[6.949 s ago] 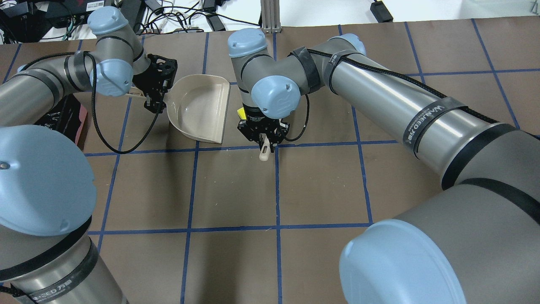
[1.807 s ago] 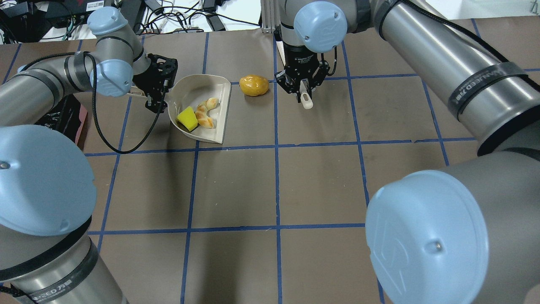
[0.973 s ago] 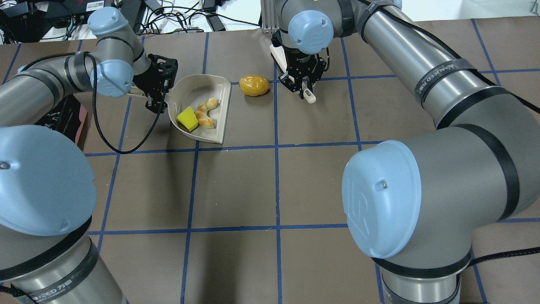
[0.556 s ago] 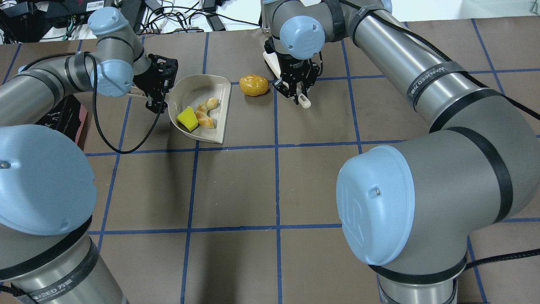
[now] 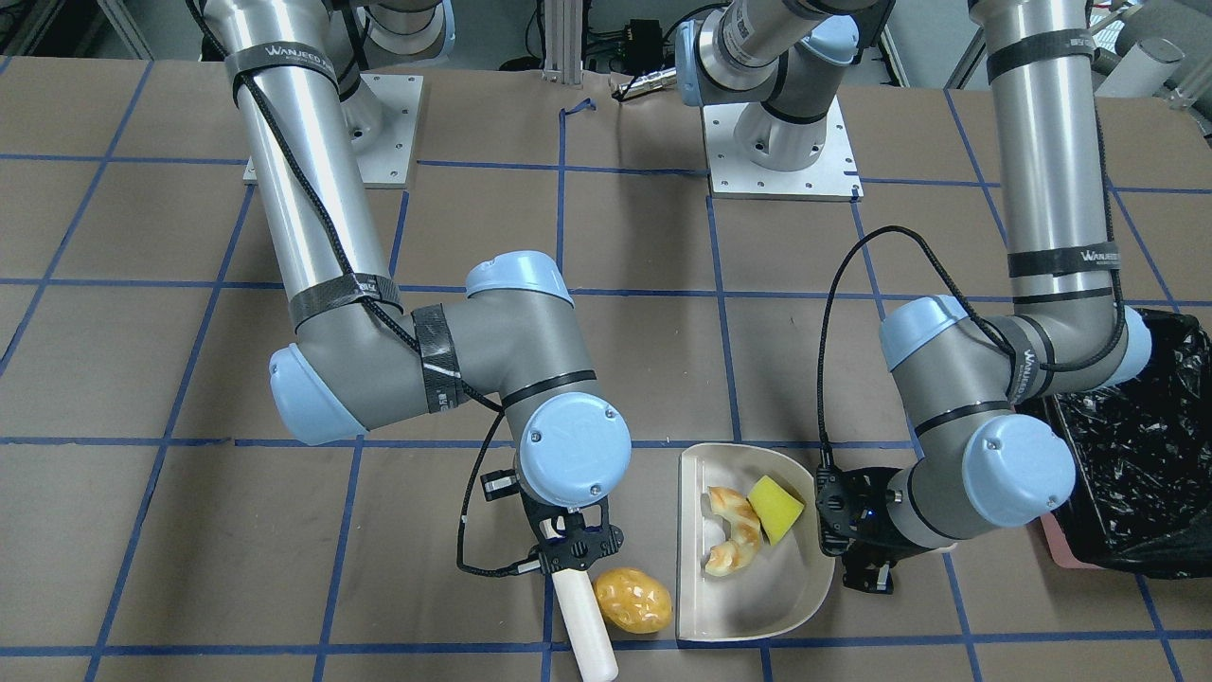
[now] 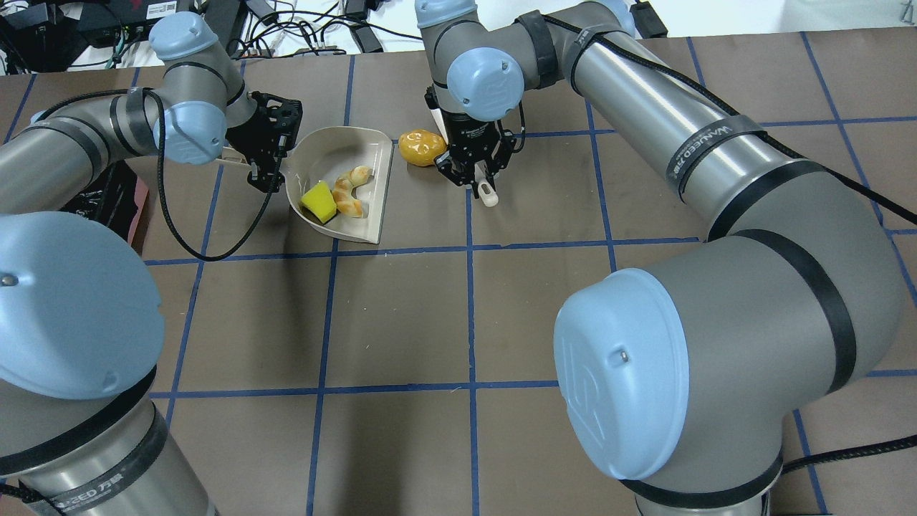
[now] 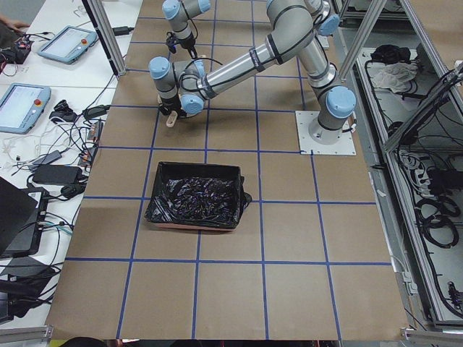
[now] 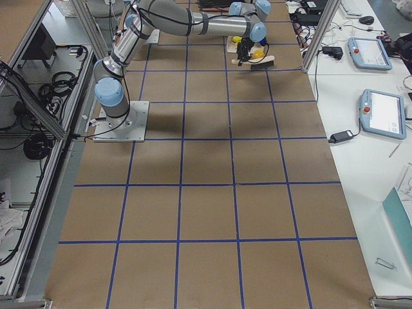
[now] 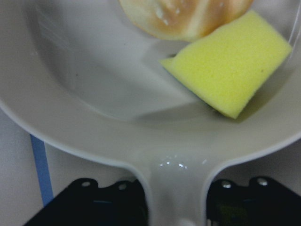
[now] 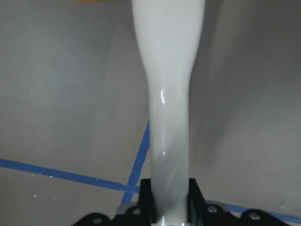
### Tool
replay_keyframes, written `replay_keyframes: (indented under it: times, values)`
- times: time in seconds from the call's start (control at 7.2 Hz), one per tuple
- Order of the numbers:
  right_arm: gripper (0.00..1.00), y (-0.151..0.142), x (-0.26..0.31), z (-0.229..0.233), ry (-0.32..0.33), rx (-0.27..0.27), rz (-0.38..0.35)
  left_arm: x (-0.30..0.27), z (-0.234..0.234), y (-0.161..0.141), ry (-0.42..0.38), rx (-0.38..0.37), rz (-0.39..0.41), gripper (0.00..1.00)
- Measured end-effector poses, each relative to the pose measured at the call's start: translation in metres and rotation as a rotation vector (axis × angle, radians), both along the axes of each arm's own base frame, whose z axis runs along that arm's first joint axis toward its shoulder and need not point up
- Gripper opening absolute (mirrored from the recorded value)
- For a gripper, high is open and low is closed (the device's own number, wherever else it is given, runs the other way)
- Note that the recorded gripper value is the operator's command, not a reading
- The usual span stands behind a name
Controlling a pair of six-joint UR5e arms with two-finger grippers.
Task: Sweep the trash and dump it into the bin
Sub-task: 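Sweep the bread roll with the brush into the dustpan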
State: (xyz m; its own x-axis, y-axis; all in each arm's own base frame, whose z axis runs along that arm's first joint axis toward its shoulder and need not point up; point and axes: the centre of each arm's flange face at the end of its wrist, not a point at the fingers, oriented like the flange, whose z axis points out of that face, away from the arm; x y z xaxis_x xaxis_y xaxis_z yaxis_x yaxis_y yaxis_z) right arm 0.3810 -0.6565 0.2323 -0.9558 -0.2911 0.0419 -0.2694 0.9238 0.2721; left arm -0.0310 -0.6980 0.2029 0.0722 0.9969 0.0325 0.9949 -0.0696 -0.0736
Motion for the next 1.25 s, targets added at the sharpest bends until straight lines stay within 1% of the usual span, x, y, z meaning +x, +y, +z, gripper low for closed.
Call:
replay_keyframes:
  times: [0.42,0.56,0.97,1.25]
  values:
    - [0.00,0.020,0.025,0.002,-0.012,0.002,-0.050,0.000,0.000,0.000,0.000,0.000,-0.001,0.00]
    - [0.00,0.023,0.031,0.003,-0.019,-0.003,-0.055,0.000,0.000,0.000,0.000,0.000,-0.001,0.00]
    - [0.00,0.023,0.041,0.007,-0.043,-0.037,-0.057,0.000,0.000,0.000,0.000,0.000,-0.003,0.00]
    - [0.00,0.027,0.053,0.008,-0.063,-0.051,-0.075,0.000,0.000,0.000,0.000,0.000,-0.003,0.00]
